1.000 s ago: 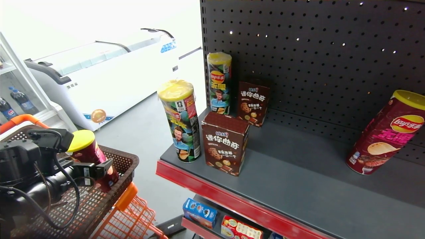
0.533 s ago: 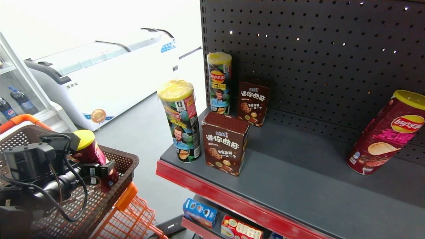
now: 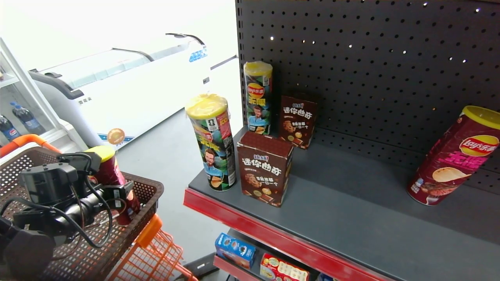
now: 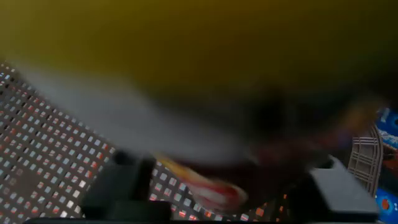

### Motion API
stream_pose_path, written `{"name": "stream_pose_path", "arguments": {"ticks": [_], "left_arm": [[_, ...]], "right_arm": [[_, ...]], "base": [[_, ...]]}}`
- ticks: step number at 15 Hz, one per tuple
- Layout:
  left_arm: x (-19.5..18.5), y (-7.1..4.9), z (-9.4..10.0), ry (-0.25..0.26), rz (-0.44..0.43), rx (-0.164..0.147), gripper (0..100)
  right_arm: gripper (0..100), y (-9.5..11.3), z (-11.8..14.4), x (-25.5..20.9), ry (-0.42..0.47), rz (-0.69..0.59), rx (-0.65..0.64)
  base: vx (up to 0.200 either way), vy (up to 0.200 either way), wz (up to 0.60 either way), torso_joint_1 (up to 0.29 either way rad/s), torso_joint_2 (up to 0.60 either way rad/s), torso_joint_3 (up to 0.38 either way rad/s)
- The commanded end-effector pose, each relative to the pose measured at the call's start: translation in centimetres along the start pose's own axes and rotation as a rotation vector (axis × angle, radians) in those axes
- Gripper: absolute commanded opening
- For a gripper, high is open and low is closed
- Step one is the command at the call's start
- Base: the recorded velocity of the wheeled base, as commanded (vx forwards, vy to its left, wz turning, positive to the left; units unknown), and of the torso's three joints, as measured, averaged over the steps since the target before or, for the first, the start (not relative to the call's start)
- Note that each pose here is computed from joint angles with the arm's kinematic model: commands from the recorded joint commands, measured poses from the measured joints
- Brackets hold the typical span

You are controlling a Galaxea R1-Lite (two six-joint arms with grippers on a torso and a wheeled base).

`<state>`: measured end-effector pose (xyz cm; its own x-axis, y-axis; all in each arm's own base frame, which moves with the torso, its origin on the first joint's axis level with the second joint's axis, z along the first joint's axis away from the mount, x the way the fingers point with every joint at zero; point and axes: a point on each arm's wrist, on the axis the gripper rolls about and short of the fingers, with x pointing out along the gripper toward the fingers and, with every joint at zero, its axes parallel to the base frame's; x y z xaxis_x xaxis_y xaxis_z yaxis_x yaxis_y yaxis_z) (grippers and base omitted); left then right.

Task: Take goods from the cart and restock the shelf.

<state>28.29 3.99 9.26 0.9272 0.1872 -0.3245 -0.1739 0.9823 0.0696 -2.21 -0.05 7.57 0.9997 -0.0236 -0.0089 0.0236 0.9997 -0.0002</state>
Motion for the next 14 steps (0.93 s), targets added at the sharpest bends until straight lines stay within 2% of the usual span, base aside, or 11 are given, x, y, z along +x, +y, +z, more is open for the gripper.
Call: {"name": "stream_pose_path", "arguments": {"ticks": [1, 3, 4, 7, 8, 9, 10, 11, 14], "left_arm": [[0.4, 0.0, -0.1, 0.005, 0.002, 0.001, 0], [0.0, -0.1, -0.1, 0.005, -0.001, 0.008, 0], [-0.5, -0.2, 0.3, -0.017, -0.007, 0.009, 0], [-2.3, 0.0, 2.7, -0.121, -0.002, 0.021, 0], [-3.7, 0.1, 4.5, -0.194, -0.009, 0.05, 0], [-4.4, 0.2, 5.1, -0.214, -0.018, 0.057, 0], [-6.4, 0.1, 6.5, -0.241, -0.047, 0.073, 0], [-8.0, 0.0, 7.6, -0.274, -0.071, 0.068, 0], [-11.1, -0.9, 10.3, -0.388, -0.121, 0.09, 0]], "right_arm": [[100, 0.0, 0.0, 0.0, 0.0, 0.001, 0.0], [100, 0.0, 0.0, 0.0, 0.0, 0.001, 0.0], [100, 0.0, 0.0, 0.0, 0.0, 0.001, 0.0], [100, 0.0, 0.0, 0.0, 0.0, 0.001, 0.0], [100, 0.0, 0.0, 0.0, -0.001, 0.001, 0.0], [100, 0.0, 0.0, 0.0, -0.001, 0.001, 0.0], [100, 0.0, 0.0, 0.0, 0.0, -0.001, 0.0], [100, 0.0, 0.0, 0.0, 0.0, 0.001, 0.0], [100, 0.0, 0.0, 0.0, -0.001, 0.001, 0.0]], "base": [[0.0, 0.0, 0.0, 0.0, 0.0, 0.0], [0.0, 0.0, 0.0, 0.0, 0.0, 0.0], [0.0, 0.0, 0.0, 0.0, 0.0, 0.0], [0.0, 0.0, 0.0, 0.0, 0.0, 0.0], [0.0, 0.0, 0.0, 0.0, 0.0, 0.0], [0.0, 0.0, 0.0, 0.0, 0.0, 0.0], [0.0, 0.0, 0.0, 0.0, 0.0, 0.0], [0.0, 0.0, 0.0, 0.0, 0.0, 0.0], [0.0, 0.0, 0.0, 0.0, 0.0, 0.0]]}}
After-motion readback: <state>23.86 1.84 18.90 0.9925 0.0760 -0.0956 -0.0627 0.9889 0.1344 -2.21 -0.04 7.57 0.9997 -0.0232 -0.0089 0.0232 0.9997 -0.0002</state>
